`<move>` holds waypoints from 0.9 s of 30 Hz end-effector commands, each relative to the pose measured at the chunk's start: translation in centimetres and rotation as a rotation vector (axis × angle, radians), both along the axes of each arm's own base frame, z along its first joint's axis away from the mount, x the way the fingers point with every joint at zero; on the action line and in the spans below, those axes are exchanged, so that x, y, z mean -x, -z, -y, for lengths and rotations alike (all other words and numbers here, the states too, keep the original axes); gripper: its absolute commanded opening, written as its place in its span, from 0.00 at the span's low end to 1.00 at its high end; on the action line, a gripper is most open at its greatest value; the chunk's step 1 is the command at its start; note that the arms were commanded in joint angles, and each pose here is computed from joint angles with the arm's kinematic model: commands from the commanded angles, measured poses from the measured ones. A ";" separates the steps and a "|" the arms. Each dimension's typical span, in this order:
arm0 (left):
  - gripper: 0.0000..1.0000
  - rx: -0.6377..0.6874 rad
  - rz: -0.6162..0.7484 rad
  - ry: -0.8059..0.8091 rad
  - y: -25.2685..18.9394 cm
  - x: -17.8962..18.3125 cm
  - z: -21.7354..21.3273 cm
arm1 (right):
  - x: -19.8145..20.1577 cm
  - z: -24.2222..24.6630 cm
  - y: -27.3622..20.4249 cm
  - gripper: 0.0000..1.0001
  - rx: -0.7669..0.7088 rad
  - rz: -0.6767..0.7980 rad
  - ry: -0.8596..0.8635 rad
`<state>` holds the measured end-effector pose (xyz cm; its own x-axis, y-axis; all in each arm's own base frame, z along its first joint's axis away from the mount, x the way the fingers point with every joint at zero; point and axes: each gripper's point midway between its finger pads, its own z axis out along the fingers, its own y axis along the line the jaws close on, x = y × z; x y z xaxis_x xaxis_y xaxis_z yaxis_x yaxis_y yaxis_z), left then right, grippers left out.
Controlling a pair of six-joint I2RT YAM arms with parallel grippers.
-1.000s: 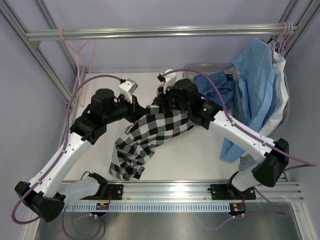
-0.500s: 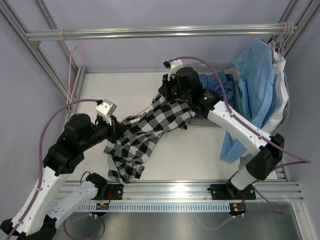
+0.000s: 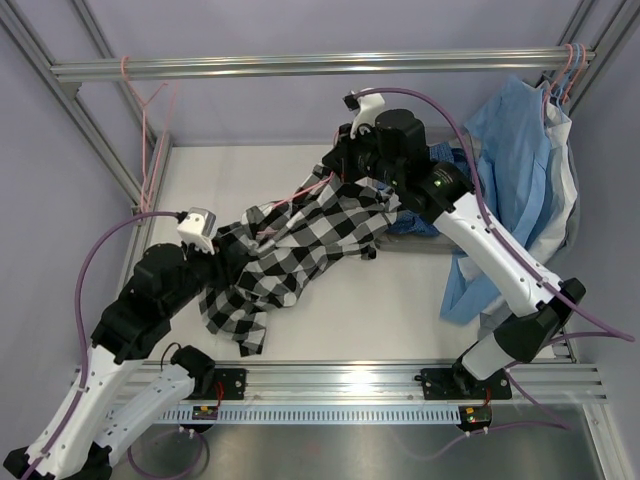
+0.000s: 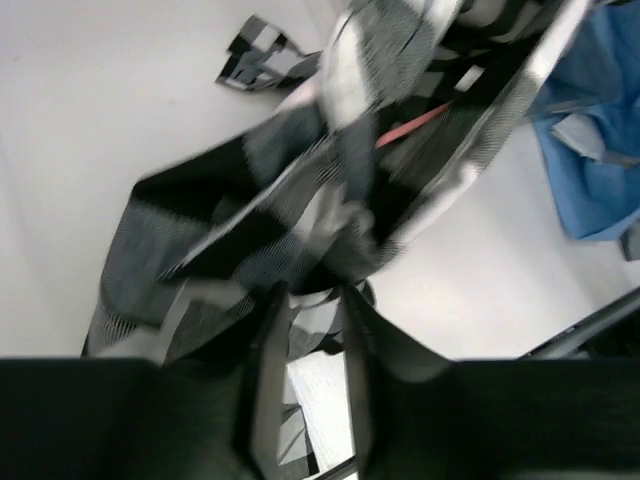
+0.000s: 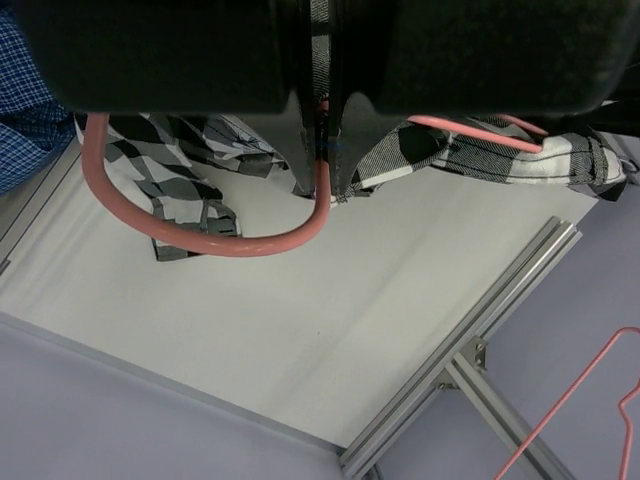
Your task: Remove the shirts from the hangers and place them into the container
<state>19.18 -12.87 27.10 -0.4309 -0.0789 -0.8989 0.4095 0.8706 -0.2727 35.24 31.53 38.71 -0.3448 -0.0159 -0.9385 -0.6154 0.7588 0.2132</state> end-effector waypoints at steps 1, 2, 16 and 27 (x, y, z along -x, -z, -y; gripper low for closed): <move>0.36 0.015 -0.024 -0.117 0.1 -0.3 -1.6 | 1.0 2.3 -5.0 0.00 -0.120 0.115 0.020; 0.39 0.033 -0.017 -0.105 -0.6 -0.2 -1.3 | 1.3 2.0 -4.5 0.00 -0.118 0.111 0.009; 0.68 0.181 -0.066 -0.048 -7.2 -1.5 2.1 | 2.9 -1.6 2.2 0.00 -0.017 0.129 0.050; 0.60 0.047 -0.181 -0.068 -1.6 -2.9 2.2 | 2.5 -1.8 2.2 0.00 -0.009 0.145 0.062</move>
